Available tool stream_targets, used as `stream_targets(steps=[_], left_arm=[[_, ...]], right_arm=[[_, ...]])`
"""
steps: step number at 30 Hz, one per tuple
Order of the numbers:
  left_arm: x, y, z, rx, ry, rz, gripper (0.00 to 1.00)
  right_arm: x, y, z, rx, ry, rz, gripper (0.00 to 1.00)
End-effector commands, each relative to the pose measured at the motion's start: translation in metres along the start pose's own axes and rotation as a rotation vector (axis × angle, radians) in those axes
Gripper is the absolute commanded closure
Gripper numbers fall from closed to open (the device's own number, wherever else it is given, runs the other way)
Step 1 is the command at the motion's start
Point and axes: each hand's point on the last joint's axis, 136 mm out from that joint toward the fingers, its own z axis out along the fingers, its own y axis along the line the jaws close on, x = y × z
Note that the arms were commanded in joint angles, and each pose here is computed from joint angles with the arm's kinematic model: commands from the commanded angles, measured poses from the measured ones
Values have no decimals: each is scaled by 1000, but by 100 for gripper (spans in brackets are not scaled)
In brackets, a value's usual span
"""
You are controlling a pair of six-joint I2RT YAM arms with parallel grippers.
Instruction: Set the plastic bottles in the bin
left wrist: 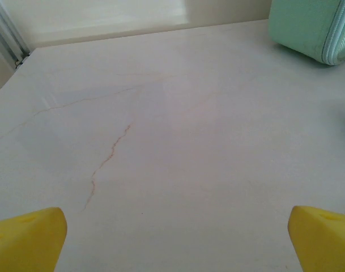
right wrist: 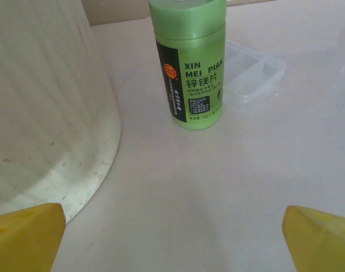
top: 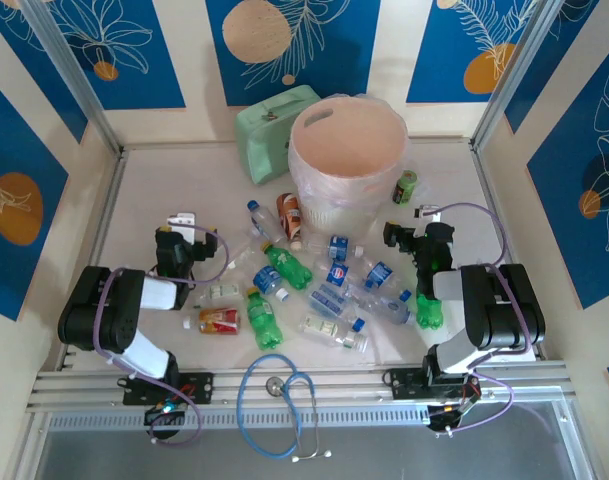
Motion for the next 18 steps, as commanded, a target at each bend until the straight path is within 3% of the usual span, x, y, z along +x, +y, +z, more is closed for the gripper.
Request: stream_targets(steps=[1, 18], left_arm=[[-8, 0, 2, 11, -24, 3, 0], [-8, 1, 3, 10, -23, 2, 0]], right_arm=[[-14, 6, 1, -25, -37, -25, 1], [-14, 6, 1, -28, -35, -20, 1]])
